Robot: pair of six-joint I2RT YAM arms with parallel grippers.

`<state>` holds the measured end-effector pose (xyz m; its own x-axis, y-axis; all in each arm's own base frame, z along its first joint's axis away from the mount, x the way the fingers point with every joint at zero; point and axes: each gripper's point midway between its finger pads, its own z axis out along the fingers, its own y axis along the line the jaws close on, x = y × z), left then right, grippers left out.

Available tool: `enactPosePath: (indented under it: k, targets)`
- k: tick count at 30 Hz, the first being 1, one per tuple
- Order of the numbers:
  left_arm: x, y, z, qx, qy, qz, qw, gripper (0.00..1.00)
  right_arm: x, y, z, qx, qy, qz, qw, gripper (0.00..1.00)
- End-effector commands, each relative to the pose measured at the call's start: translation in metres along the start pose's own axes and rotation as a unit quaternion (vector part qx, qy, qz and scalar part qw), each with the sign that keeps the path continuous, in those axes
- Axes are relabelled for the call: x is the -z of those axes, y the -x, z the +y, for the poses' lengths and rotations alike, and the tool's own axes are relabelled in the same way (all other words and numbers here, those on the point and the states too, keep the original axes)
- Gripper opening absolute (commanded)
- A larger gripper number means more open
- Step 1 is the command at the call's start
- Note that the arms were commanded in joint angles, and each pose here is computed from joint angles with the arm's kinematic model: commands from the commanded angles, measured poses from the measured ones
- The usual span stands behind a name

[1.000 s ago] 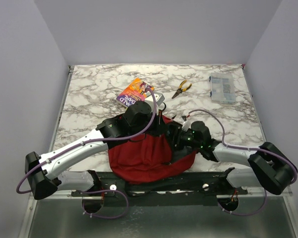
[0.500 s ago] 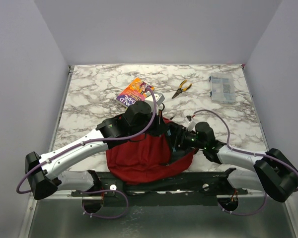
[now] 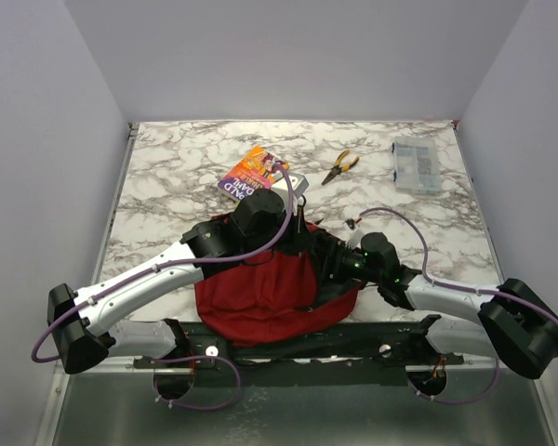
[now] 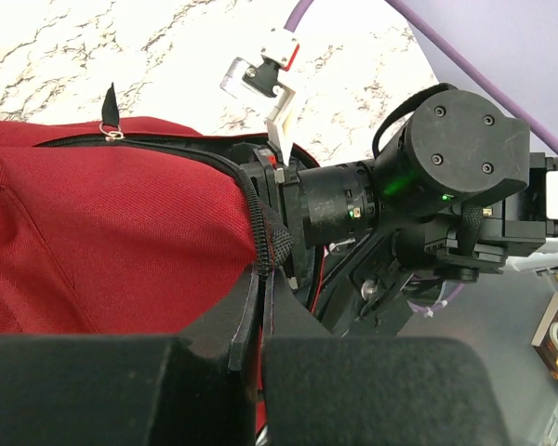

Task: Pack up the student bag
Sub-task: Place the book in the student bag.

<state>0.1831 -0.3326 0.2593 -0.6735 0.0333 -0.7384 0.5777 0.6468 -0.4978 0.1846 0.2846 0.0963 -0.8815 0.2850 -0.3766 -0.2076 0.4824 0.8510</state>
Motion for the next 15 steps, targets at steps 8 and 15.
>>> enactPosePath:
  k: [8, 15]
  targets:
    - [0.003, 0.006, -0.003, 0.002, -0.011, -0.013, 1.0, 0.0, -0.019, -0.018, 0.011, 0.014, 0.014, 0.026, 0.999, 0.56]
    - [0.001, 0.005, -0.002, 0.005, -0.008, -0.013, 1.0, 0.0, -0.004, 0.0, -0.005, 0.023, -0.024, -0.007, 0.999, 0.57]
